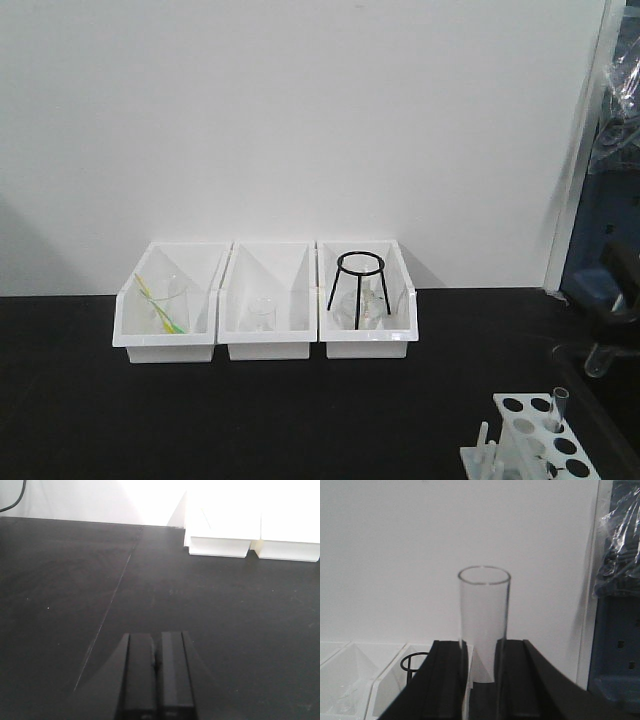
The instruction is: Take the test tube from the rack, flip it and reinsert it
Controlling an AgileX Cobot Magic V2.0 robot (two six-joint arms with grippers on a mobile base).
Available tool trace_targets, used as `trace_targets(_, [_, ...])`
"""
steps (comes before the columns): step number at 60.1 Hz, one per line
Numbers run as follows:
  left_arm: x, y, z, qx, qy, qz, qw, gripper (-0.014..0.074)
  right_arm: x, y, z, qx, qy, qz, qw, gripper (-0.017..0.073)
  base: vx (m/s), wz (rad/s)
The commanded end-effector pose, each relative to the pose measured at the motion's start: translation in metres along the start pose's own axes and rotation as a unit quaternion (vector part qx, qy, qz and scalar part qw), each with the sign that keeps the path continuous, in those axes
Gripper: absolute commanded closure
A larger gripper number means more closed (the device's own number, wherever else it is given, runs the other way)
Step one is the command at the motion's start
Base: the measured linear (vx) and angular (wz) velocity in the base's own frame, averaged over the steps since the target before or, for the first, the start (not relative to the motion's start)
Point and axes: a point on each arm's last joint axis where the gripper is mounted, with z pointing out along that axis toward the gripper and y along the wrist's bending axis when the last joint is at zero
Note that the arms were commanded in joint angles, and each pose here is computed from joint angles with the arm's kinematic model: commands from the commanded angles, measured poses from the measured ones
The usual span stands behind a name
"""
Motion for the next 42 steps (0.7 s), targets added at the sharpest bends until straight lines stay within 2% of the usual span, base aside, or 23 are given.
trace_targets(1, [-0.007,-0.002,0.0,0.011,-0.043,-0.001,0.999,0.06,-0.032,-0.001,-0.005,0.005,-0.022,-0.046,0.999,0.0571,0.0,0.0])
trace_targets(4, [-0.007,-0.002,0.0,0.011,-0.043,-0.001,0.999,0.06,-0.034,0.0,-0.006,0.0,-0.011,-0.119,0.993,0.0571,0.0,0.0])
trace_targets(5, [-0.007,-0.002,0.0,0.011,-0.043,-0.001,0.999,0.06,-0.034,0.0,-0.007,-0.004,-0.008,-0.169,0.986,0.0571,0.0,0.0])
trace_targets(6, [-0.007,-0.002,0.0,0.011,-0.043,-0.001,0.999,0.06,-0.034,0.001,-0.008,-0.008,-0.007,-0.206,0.979,0.0571,0.0,0.0])
trace_targets(7, [-0.007,-0.002,0.0,0.011,-0.043,-0.001,0.999,0.06,-0.033,0.002,-0.008,-0.014,-0.003,-0.266,0.964,0.0571,0.0,0.0])
trace_targets(8, [-0.007,-0.002,0.0,0.011,-0.043,-0.001,0.999,0.06,-0.032,0.003,-0.008,-0.018,0.0,-0.308,0.951,0.0571,0.0,0.0])
trace_targets(9, [-0.007,-0.002,0.0,0.011,-0.043,-0.001,0.999,0.06,-0.031,0.003,-0.009,-0.023,0.002,-0.362,0.932,0.0571,0.0,0.0])
trace_targets(11, [-0.007,-0.002,0.0,0.011,-0.043,-0.001,0.999,0.06,-0.028,0.004,-0.009,-0.034,0.013,-0.464,0.885,0.0571,0.0,0.0])
trace_targets(14, [-0.007,-0.002,0.0,0.011,-0.043,-0.001,0.999,0.06,-0.023,0.004,-0.009,-0.049,0.029,-0.584,0.81,0.0571,0.0,0.0])
trace_targets(17, [-0.007,-0.002,0.0,0.011,-0.043,-0.001,0.999,0.06,-0.021,0.003,-0.009,-0.057,0.039,-0.655,0.753,0.0571,0.0,0.0])
trace_targets(18, [-0.007,-0.002,0.0,0.011,-0.043,-0.001,0.999,0.06,-0.02,0.003,-0.009,-0.058,0.04,-0.668,0.741,0.0571,0.0,0.0])
trace_targets(20, [-0.007,-0.002,0.0,0.011,-0.043,-0.001,0.999,0.06,-0.019,0.002,-0.009,-0.061,0.042,-0.691,0.719,0.0571,0.0,0.0])
trace_targets(23, [-0.007,-0.002,0.0,0.011,-0.043,-0.001,0.999,0.06,-0.019,0.003,-0.009,-0.063,0.04,-0.7,0.71,0.0571,0.0,0.0])
trace_targets(28, [-0.007,-0.002,0.0,0.011,-0.043,-0.001,0.999,0.06,-0.02,0.003,-0.009,-0.063,0.038,-0.693,0.717,0.0571,0.0,0.0])
trace_targets(31, [-0.007,-0.002,0.0,0.011,-0.043,-0.001,0.999,0.06,-0.02,0.003,-0.009,-0.062,0.038,-0.684,0.726,0.0571,0.0,0.0])
trace_targets(32, [-0.007,-0.002,0.0,0.011,-0.043,-0.001,0.999,0.06,-0.02,0.003,-0.009,-0.061,0.038,-0.68,0.73,0.0571,0.0,0.0])
trace_targets(34, [-0.007,-0.002,0.0,0.011,-0.043,-0.001,0.999,0.06,-0.021,0.003,-0.01,-0.058,0.036,-0.654,0.753,0.0571,0.0,0.0])
trace_targets(35, [-0.007,-0.002,0.0,0.011,-0.043,-0.001,0.999,0.06,-0.022,0.003,-0.01,-0.055,0.035,-0.632,0.772,0.0571,0.0,0.0])
trace_targets(37, [-0.007,-0.002,0.0,0.011,-0.043,-0.001,0.999,0.06,-0.026,0.004,-0.011,-0.044,0.026,-0.547,0.836,0.0569,0.0,0.0])
trace_targets(38, [-0.007,-0.002,0.0,0.011,-0.043,-0.001,0.999,0.06,-0.028,0.004,-0.011,-0.04,0.021,-0.505,0.862,0.0569,0.0,0.0])
trace_targets(40, [-0.007,-0.002,0.0,0.011,-0.043,-0.001,0.999,0.06,-0.033,0.004,-0.013,-0.026,0.007,-0.385,0.923,0.0568,0.0,0.0])
trace_targets(41, [-0.007,-0.002,0.0,0.011,-0.043,-0.001,0.999,0.06,-0.035,0.003,-0.013,-0.017,0.002,-0.322,0.947,0.0568,0.0,0.0])
trace_targets(42, [-0.007,-0.002,0.0,0.011,-0.043,-0.001,0.999,0.06,-0.035,0.002,-0.013,-0.012,-0.002,-0.274,0.962,0.0568,0.0,0.0])
